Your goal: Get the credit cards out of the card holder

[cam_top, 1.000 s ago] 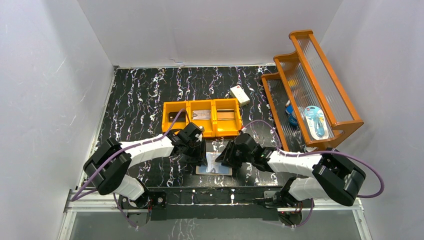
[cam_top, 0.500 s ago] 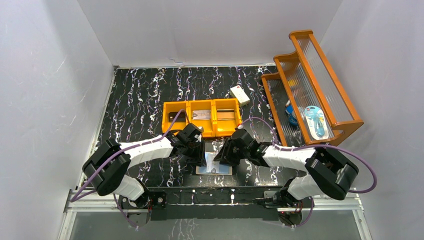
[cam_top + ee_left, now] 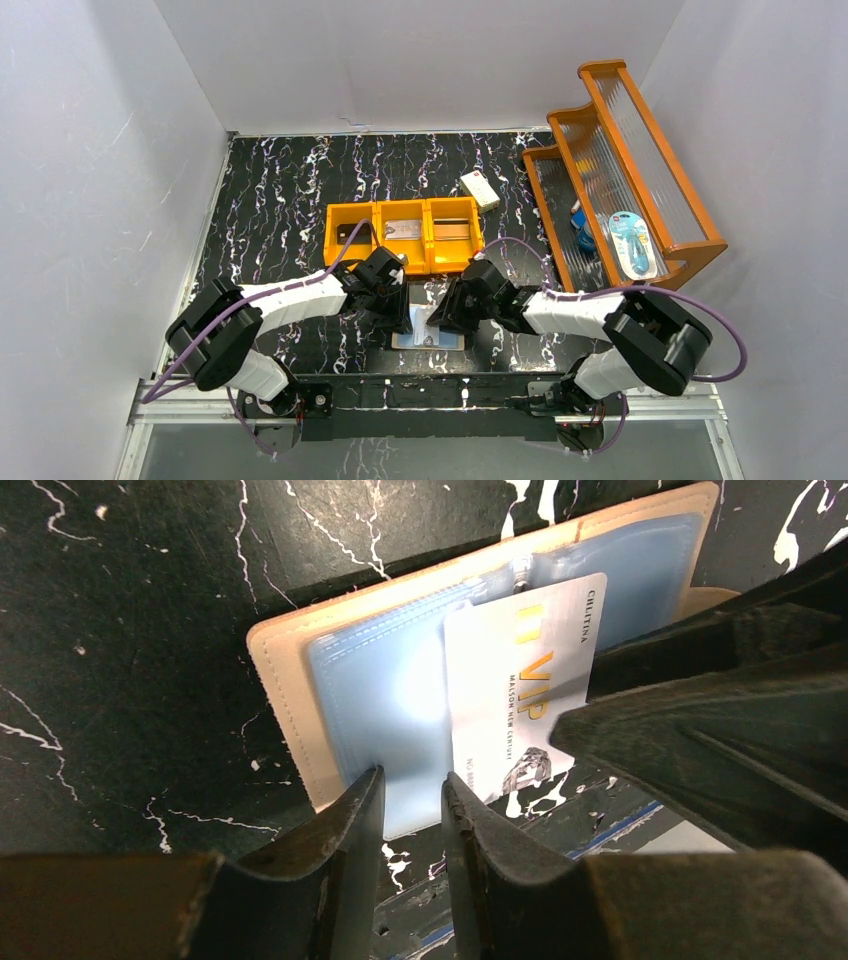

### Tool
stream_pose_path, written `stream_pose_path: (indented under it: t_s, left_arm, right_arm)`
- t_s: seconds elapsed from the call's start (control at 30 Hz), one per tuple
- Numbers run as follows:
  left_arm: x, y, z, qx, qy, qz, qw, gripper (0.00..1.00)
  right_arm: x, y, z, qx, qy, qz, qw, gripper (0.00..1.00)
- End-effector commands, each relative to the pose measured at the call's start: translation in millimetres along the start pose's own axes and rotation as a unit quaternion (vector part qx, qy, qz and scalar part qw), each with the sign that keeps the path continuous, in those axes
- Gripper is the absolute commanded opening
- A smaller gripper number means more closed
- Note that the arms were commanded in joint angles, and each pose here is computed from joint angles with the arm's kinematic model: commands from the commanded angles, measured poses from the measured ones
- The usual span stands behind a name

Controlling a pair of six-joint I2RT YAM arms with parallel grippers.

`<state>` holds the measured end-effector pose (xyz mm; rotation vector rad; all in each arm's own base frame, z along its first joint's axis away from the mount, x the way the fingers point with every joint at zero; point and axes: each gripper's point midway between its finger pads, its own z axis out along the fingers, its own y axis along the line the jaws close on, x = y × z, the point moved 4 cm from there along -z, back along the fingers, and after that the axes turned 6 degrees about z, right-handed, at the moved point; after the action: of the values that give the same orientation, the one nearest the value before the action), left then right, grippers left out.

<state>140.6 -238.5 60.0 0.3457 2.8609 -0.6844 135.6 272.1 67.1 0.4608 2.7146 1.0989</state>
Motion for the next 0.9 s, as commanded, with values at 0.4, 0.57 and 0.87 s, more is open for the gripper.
stream_pose_path:
  t_s: [0.4, 0.57, 0.87]
  left_arm:
    - [22, 13, 6, -0.018, 0.047, -0.005, 0.999, 0.28]
    - [18, 13, 1, -0.028, 0.030, -0.004, 0.999, 0.34]
    - [21, 8, 2, -0.004, 0.051, 0.020, 0.999, 0.29]
  right_arm:
    - [2, 6, 4, -0.048, 0.004, 0.022, 0.999, 0.10]
    - [1, 1, 0, -0.046, -0.011, 0.027, 0.999, 0.03]
    - [4, 18, -9, -0.100, 0.000, 0.029, 0.995, 0.10]
